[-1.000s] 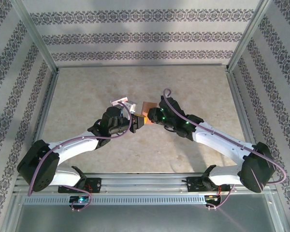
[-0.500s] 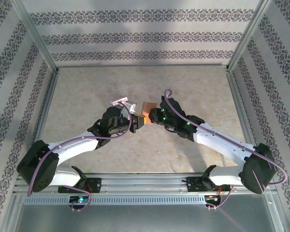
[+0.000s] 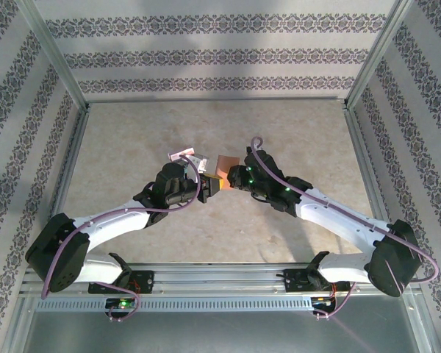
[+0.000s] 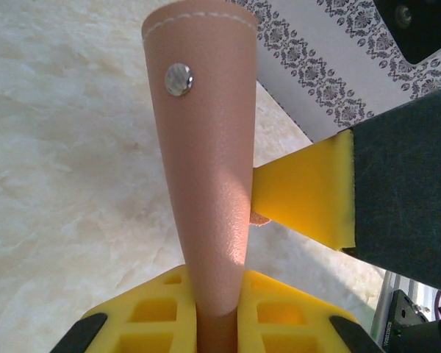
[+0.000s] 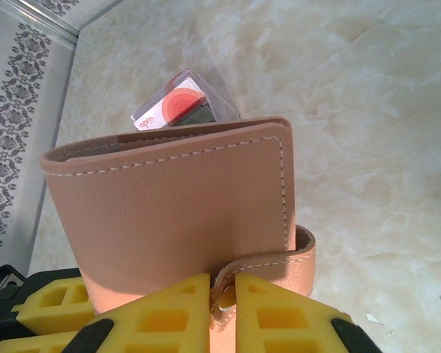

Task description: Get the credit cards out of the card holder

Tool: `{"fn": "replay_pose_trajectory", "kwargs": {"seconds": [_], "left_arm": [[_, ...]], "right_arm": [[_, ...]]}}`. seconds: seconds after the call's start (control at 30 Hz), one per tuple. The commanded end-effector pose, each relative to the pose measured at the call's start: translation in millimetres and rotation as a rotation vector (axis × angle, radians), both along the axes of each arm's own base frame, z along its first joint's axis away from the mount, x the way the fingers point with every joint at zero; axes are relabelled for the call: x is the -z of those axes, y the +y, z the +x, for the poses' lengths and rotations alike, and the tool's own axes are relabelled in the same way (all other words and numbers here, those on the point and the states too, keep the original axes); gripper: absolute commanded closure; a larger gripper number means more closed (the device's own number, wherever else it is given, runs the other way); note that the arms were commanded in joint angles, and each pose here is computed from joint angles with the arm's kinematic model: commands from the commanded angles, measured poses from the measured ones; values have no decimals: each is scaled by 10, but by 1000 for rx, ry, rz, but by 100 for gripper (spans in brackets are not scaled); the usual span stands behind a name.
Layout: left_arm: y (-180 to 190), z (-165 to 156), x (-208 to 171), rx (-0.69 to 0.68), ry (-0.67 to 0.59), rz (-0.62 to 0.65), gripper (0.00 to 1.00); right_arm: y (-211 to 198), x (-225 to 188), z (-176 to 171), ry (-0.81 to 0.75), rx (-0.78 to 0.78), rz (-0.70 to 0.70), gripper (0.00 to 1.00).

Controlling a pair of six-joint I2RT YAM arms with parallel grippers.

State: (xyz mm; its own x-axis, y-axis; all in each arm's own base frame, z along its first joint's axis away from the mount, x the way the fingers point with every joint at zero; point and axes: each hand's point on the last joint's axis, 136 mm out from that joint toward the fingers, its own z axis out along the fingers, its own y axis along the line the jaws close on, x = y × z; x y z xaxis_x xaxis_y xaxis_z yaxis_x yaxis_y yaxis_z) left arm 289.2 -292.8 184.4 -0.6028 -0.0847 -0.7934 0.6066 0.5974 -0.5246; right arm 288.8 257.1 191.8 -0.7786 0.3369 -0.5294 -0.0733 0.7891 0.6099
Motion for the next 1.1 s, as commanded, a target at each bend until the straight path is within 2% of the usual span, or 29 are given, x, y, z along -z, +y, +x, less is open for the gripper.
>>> {"fn": "replay_pose_trajectory", "kwargs": {"seconds": [0.0,0.5,1.07], "left_arm": [[-43,-16,-235,11,-71,-34,99],[-30,0,-221,-2,-66,-29,100],[-71,-26,-362,29,-96,-51,100]], "right_arm": [[-147,25,29,-19,44,-31,87],[-216,-25,22,-34,52,-25,93],[-481,6,-5,-55,94,-23,87]]}}
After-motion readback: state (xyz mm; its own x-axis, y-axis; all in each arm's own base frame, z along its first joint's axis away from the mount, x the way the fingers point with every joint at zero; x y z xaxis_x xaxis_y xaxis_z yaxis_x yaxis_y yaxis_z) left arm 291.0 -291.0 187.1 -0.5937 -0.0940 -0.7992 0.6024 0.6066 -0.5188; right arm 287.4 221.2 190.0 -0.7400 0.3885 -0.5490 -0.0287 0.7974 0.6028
